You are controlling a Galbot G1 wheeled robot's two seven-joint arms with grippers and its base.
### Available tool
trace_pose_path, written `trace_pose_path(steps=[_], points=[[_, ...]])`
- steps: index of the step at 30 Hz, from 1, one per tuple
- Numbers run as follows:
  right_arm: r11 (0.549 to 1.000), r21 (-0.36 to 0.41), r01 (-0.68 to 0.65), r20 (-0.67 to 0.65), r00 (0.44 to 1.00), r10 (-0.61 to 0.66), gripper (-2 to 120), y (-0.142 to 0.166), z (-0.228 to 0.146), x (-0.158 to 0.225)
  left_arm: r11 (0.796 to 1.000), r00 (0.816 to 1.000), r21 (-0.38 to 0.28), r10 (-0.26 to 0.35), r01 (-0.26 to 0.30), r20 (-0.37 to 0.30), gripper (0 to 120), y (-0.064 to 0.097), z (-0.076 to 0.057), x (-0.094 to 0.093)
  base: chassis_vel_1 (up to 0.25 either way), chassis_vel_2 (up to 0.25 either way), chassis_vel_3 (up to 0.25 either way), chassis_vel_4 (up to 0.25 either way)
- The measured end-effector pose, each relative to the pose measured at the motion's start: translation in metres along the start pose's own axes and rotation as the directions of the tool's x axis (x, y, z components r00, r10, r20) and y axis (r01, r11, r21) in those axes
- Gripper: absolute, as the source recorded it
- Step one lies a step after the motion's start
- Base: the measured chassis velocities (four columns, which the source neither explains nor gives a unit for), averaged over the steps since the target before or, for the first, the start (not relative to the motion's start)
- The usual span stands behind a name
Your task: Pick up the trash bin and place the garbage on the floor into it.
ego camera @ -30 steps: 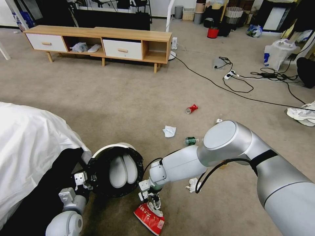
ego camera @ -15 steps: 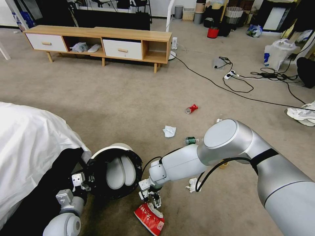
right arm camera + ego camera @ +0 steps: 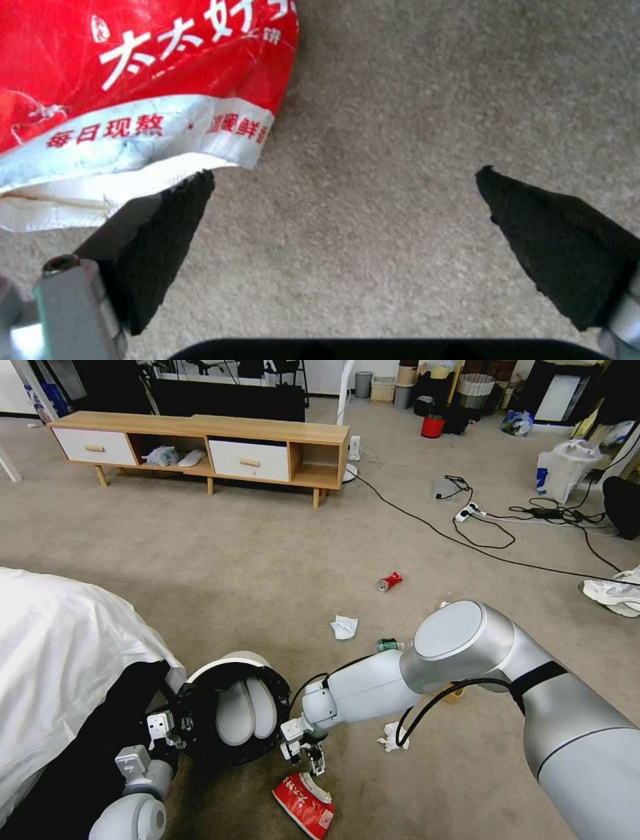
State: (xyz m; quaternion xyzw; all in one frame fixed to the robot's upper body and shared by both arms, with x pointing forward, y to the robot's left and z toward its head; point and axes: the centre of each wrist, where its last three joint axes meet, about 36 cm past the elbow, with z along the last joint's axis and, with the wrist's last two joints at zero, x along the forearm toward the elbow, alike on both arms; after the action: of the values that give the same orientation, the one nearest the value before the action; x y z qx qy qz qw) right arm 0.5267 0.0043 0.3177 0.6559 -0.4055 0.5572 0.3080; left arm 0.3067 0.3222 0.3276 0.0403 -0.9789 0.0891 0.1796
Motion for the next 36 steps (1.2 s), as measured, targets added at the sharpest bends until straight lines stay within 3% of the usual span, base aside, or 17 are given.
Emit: trace_pose_path(steps=[36], points=[[1.000, 0.002, -0.021, 0.028, 0.999, 0.021, 100, 0.005, -0.003, -0.013, 1.000, 1.000, 0.001, -0.011, 0.011, 0.005, 0, 0.003, 0.000, 0.002, 0.000, 0.000, 0.000, 0.000]])
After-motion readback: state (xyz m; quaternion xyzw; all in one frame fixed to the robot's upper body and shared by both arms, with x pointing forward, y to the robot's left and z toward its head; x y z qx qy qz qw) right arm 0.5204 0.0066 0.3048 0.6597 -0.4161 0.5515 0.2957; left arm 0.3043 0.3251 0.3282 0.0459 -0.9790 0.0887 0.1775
